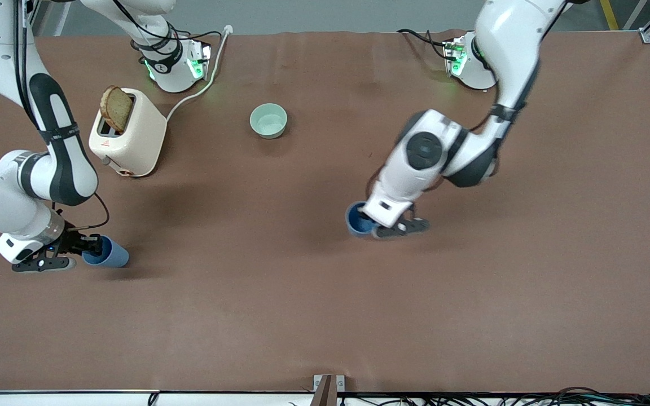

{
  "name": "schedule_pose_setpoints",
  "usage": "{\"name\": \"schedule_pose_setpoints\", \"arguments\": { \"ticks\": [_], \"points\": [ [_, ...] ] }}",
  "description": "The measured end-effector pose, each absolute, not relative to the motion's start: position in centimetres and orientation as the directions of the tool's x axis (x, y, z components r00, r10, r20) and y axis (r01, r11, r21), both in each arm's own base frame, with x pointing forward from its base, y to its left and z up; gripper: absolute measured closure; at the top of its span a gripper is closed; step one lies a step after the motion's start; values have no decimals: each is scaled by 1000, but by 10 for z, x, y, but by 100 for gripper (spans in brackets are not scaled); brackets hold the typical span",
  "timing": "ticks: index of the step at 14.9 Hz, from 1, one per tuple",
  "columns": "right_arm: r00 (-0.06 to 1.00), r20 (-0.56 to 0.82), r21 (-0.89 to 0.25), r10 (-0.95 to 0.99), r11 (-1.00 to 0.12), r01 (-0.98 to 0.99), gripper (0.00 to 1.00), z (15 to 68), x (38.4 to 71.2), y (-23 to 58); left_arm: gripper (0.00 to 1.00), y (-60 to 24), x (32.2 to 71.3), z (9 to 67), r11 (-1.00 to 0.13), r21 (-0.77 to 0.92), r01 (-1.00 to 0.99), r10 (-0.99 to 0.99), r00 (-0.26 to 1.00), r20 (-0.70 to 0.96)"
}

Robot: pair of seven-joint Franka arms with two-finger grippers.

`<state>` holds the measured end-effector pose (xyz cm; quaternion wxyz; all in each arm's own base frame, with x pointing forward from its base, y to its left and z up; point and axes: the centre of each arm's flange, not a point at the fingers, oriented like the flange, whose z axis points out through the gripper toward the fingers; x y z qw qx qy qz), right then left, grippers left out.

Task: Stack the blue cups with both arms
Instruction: 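Carry the blue cup with the left gripper and set it mid-table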

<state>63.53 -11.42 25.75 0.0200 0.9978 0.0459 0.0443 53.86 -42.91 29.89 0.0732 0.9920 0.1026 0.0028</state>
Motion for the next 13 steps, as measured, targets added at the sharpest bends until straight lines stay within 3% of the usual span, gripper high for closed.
{"name": "schedule_pose_setpoints", "arguments": {
  "ticks": [3,6,9,13],
  "points": [
    [992,84,42,94,-995,91,96,258,636,-113,96,-476,515,270,-970,124,208,206,978,-25],
    [993,71,37,89,-996,87,96,261,637,-108,96,-488,509,245,-973,89,215,214,977,-14],
    [997,34,18,70,-997,69,96,289,647,-92,89,-486,516,250,-972,90,215,217,976,5],
    [1000,-8,-47,-4,-999,-5,96,361,664,-30,52,-472,548,299,-969,81,232,237,970,57]
  ]
}}
